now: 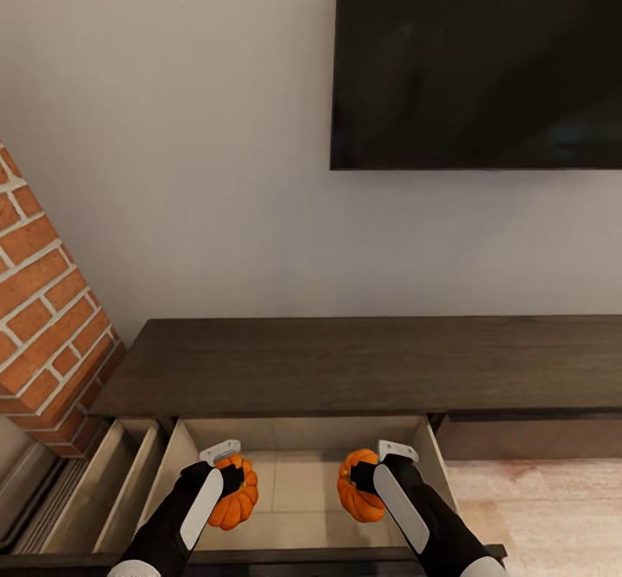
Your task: Place each of the two pumpkins and all three candles from the living room inside a cabinet in the living room (use any cabinet), then make sure every cabinet is closed, and position the cauldron so it is next to a table in the living room.
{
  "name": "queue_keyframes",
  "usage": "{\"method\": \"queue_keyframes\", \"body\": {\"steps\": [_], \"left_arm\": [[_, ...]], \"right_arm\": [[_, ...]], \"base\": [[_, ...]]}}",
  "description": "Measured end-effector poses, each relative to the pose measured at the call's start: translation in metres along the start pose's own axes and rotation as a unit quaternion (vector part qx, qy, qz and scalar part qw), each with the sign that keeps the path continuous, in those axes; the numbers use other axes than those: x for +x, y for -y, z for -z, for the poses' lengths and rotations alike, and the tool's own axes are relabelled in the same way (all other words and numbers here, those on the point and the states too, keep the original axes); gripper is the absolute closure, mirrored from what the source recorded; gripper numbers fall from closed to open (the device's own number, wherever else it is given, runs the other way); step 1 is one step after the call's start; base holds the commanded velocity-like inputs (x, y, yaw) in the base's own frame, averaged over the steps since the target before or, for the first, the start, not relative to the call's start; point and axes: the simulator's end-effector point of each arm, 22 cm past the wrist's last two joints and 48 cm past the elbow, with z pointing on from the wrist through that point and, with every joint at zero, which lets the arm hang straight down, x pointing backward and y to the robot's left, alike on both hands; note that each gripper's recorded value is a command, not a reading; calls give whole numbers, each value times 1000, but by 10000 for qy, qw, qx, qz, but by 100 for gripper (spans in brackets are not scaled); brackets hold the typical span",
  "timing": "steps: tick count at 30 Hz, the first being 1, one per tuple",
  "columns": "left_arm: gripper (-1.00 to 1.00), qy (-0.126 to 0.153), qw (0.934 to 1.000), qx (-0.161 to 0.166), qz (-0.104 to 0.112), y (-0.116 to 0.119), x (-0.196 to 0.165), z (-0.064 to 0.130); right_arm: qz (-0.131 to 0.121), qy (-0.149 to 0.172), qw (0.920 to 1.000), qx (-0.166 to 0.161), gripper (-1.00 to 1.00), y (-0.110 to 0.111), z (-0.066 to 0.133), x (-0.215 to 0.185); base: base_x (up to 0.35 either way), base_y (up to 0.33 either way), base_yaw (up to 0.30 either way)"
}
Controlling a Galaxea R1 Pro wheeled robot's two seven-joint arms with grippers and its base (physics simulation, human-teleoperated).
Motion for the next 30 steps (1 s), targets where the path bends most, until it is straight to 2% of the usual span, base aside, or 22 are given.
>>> {"method": "queue_keyframes", "body": {"steps": [11,30], "left_arm": [[100,44,9999,-33,-138,0,10,-19],[100,101,9999,15,-123,-1,26,-53]], "right_arm": [[-18,-38,10000,-35,100,0,-21,13],[15,-12,10000,9,100,5,-57,33]], "base": [[0,0,0],[0,0,0]]}}
